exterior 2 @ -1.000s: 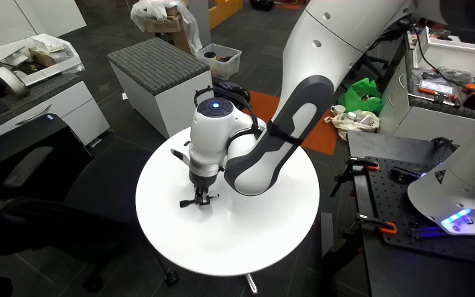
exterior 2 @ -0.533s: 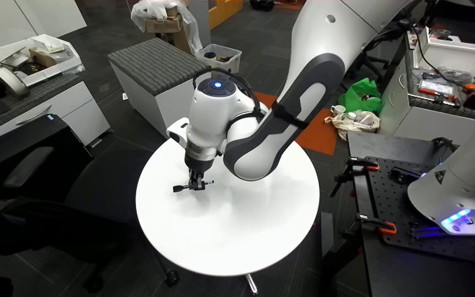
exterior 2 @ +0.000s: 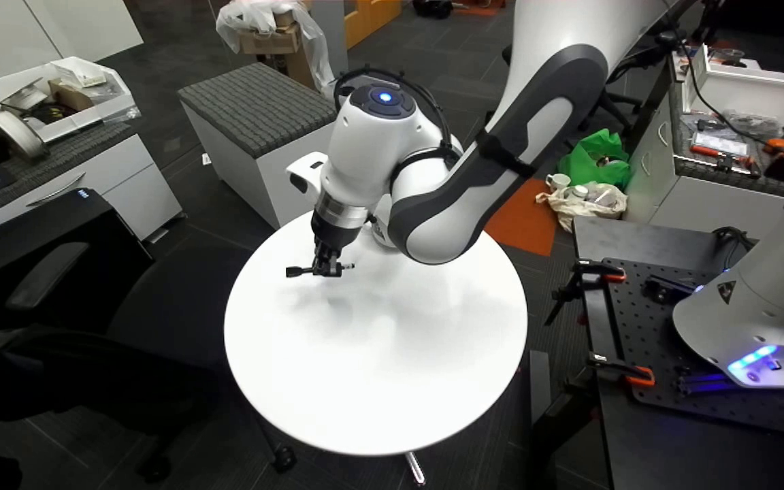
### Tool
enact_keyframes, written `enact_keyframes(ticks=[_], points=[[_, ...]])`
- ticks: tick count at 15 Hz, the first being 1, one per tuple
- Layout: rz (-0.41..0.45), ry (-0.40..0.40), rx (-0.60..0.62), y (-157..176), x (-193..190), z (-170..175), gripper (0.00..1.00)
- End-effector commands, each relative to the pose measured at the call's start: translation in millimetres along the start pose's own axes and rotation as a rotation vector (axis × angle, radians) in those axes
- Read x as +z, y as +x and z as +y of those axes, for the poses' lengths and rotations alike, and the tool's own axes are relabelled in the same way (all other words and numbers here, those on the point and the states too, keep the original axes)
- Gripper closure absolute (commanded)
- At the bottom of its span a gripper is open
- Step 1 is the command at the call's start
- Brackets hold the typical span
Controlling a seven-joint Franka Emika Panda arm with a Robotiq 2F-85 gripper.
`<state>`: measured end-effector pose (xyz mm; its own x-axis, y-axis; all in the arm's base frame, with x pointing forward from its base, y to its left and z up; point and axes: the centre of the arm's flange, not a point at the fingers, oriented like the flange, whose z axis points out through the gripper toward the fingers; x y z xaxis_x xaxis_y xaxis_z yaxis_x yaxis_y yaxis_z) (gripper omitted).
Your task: Pick the pen and put it in the cup
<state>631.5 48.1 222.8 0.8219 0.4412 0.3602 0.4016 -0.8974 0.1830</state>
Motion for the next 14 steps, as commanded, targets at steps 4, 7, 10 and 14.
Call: enact_keyframes(ticks=[4, 7, 10, 14], points=[[0.080, -0.095, 0.038, -18, -44, 11, 0.97], [0.098, -0.139, 0.034, -28, -67, 27, 0.97], [0.091, -0.187, 0.043, -44, -92, 54, 0.97], [0.059, -0.251, 0.049, -67, -121, 90, 0.97]])
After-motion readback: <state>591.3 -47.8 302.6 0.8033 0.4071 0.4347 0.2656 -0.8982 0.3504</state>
